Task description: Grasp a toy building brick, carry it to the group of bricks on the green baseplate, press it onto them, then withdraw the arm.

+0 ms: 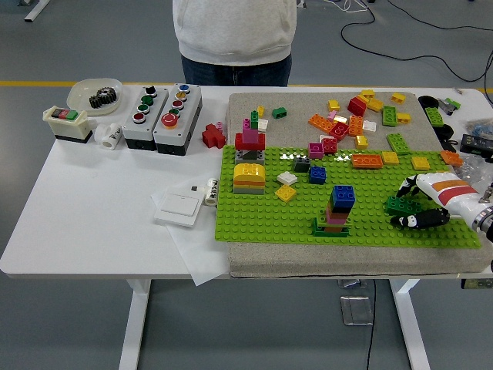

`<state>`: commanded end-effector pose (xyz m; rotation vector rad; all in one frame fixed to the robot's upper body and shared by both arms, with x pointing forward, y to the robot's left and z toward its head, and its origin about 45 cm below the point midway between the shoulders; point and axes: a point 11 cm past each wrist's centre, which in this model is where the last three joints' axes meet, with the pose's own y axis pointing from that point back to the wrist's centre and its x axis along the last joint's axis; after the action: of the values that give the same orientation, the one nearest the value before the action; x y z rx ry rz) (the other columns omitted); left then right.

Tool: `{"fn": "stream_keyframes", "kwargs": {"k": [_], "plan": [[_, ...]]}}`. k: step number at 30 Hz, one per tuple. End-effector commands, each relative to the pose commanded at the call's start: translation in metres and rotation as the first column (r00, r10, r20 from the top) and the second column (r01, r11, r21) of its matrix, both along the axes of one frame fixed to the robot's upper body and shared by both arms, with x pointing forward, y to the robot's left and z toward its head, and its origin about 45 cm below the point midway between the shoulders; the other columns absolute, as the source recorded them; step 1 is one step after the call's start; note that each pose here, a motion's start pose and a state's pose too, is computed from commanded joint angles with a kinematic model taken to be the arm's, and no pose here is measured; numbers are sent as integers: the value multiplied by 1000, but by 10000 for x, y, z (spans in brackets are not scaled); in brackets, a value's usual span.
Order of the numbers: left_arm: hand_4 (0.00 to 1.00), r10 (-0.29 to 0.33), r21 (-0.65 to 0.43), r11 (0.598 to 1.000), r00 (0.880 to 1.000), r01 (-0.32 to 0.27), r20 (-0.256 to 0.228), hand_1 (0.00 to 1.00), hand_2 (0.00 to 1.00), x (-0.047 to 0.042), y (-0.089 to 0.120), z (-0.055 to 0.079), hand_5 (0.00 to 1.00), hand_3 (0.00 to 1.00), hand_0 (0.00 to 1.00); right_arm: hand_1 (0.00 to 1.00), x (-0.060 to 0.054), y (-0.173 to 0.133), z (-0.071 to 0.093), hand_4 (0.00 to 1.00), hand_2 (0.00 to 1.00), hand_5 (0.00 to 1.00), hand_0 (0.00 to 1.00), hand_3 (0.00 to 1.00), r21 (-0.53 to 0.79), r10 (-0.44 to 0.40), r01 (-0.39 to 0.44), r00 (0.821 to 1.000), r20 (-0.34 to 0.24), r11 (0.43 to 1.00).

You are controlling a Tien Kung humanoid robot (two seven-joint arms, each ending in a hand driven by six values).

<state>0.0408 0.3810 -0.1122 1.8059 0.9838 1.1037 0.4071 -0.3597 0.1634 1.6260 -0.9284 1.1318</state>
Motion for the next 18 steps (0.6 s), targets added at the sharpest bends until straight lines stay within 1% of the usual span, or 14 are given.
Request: {"fn": "stream_keyframes", "kwargs": {"k": [5,6,11,12,17,18], "plan": [[791,0,-1,1000,1000,0,1,536,639,8,-2,0,909,782,399,414,-6,11,6,839,513,463,337,533,3,12,-12,1000,11,1000],[792,0,-1,1000,1000,0,2,535,640,9,-2,0,910,782,399,355,-7,13,6,797,482,473,258,520,4,15,-15,1000,13,1000],[792,-1,-1,1000,1000,1,3,535,640,18,-2,1,910,782,399,355,-8,11,7,797,482,473,258,520,7,21,-21,1000,22,1000],[792,-1,-1,1000,1000,1,4,535,640,20,-2,1,909,783,399,342,-9,12,8,765,468,480,226,514,8,23,-23,999,25,1000],[792,-1,-1,1000,1000,1,6,535,640,25,-4,1,909,783,399,342,-8,20,20,765,468,480,226,514,15,31,-32,999,38,999],[792,-1,-1,1000,1000,1,6,534,640,26,-4,1,910,783,399,325,-8,21,21,733,457,488,216,506,16,32,-32,999,39,999]]}}
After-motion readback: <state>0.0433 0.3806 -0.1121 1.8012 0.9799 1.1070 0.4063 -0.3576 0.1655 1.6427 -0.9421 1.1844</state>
